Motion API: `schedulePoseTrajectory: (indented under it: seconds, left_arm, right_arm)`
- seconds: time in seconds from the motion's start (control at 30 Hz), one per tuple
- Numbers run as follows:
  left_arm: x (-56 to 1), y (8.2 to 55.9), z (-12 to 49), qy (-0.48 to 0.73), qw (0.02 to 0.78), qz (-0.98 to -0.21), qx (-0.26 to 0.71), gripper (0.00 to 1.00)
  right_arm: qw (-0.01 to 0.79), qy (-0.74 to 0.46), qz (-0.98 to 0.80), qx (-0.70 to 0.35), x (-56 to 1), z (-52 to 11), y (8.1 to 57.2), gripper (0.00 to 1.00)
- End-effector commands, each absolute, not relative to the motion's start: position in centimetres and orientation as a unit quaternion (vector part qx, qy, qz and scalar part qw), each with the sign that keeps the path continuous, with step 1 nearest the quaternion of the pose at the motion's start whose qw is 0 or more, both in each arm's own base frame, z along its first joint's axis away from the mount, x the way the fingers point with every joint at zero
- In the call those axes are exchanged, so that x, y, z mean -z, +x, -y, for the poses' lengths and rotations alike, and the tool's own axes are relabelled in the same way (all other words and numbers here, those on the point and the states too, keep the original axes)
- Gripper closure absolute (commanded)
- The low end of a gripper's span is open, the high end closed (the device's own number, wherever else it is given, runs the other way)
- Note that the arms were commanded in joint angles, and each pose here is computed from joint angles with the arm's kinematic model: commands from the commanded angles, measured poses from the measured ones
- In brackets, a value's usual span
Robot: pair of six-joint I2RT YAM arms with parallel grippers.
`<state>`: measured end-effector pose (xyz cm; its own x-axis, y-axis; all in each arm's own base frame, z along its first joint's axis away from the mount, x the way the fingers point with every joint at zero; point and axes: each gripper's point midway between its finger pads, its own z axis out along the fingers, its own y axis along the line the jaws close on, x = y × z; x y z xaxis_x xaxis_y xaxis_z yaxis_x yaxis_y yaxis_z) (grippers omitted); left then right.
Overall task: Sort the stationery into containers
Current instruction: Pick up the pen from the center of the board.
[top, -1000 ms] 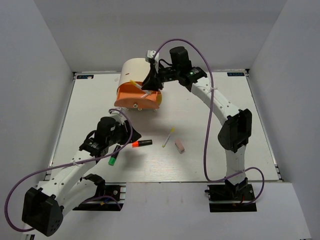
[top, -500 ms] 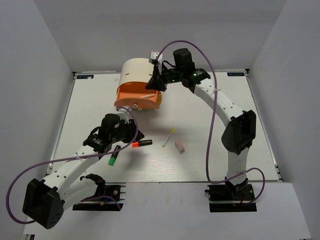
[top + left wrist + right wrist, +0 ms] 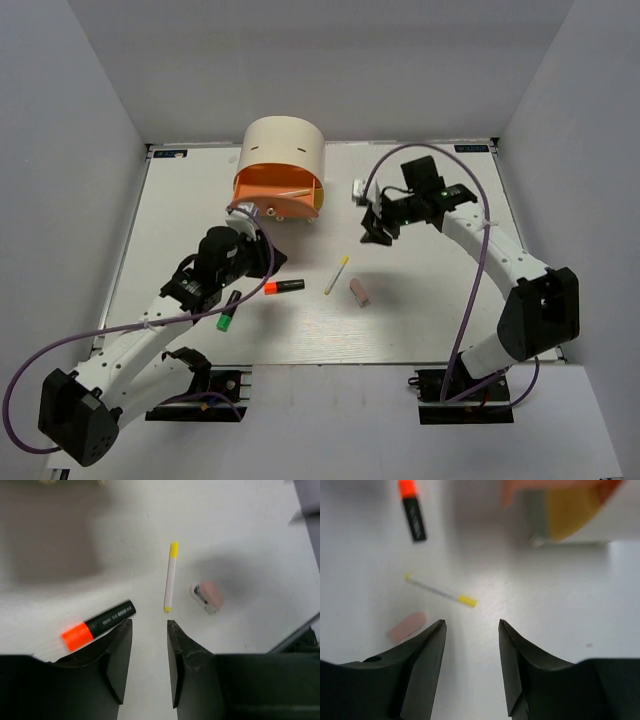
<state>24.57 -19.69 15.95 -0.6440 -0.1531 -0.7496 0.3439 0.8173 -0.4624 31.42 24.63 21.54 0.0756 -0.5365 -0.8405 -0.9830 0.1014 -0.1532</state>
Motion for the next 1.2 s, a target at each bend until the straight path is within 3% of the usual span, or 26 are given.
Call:
schedulePoseTrajectory:
  seconds: [0.0, 0.13, 0.3, 0.4, 0.5, 0.73, 1.07, 1.17]
  left_arm:
    - [-21.3, 27.0, 18.5, 0.044, 0.511, -0.815, 0.271, 0.53]
    - [-22.3, 26.8, 21.0, 0.109, 0.506, -0.796, 0.313, 0.45]
    - [-17.7, 26.6, 23.9, 0.153, 0.428, -0.832, 0.318, 0.42]
    - [-18.5, 26.9, 24.7, 0.162, 0.443, -0.822, 0.319, 0.38]
    - [-17.6, 26.7, 25.7, 0.172, 0.434, -0.825, 0.318, 0.34]
    - [-15.4, 26.2, 27.5, 0.192, 0.418, -0.839, 0.291, 0.35]
    - [-11.5, 25.7, 31.3, 0.197, 0.378, -0.874, 0.234, 0.45]
    - [-9.3, 26.1, 31.8, 0.198, 0.360, -0.890, 0.195, 0.45]
  right_arm:
    - [0.344, -0.701, -0.583, -0.225, -15.8, -22.2, 28.6, 0.47]
    - [0.332, -0.703, -0.589, -0.218, -14.4, -21.8, 29.2, 0.47]
    - [0.322, -0.679, -0.617, -0.234, -13.7, -22.1, 29.6, 0.47]
    - [0.320, -0.680, -0.614, -0.242, -13.6, -22.3, 29.1, 0.47]
    - [0.325, -0.676, -0.617, -0.238, -13.5, -22.2, 29.4, 0.41]
    - [0.319, -0.663, -0.633, -0.240, -13.0, -21.8, 29.3, 0.39]
    - [0.357, -0.537, -0.732, -0.218, -15.4, -19.6, 33.4, 0.60]
    - [0.374, -0.513, -0.743, -0.213, -16.2, -18.7, 34.3, 0.60]
